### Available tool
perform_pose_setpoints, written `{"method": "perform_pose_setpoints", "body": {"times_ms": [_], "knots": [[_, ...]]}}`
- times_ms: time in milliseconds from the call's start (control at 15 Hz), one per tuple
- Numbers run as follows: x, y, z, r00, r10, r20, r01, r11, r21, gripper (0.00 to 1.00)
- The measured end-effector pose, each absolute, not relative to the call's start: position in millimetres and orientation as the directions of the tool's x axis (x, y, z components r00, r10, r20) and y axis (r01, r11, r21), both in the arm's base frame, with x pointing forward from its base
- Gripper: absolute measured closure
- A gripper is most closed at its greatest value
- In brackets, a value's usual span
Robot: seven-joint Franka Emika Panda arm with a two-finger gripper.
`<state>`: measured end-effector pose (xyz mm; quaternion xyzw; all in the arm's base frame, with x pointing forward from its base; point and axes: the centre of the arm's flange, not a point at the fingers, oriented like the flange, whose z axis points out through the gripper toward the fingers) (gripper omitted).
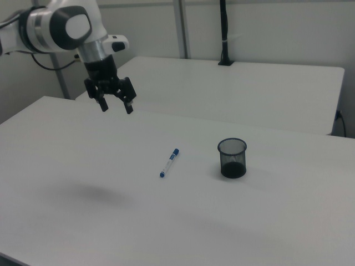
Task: Insert the marker
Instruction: 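Move the gripper down over the blue-capped white marker, then close the gripper on the marker's middle and lift it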
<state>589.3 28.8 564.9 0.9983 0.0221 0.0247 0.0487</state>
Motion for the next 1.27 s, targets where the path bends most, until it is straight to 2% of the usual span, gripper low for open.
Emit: {"method": "perform_pose_setpoints", "body": {"times_ms": [334, 667, 867, 1001, 1068, 1201, 1268], "knots": [[628, 10, 522, 0.993, 0.024, 0.116, 0.013, -0.995, 0.098, 0.00], [676, -8, 451, 0.977, 0.016, 0.213, -0.005, -0.995, 0.096, 0.00], [692, -20, 421, 0.966, 0.006, 0.257, -0.019, -0.995, 0.094, 0.00], [698, -28, 402, 0.964, -0.001, 0.266, -0.027, -0.995, 0.094, 0.09], [700, -31, 391, 0.965, -0.004, 0.263, -0.030, -0.995, 0.094, 0.10], [704, -32, 371, 0.967, -0.004, 0.254, -0.029, -0.995, 0.094, 0.22], [706, -31, 361, 0.966, -0.001, 0.257, -0.026, -0.995, 0.093, 0.22]]}}
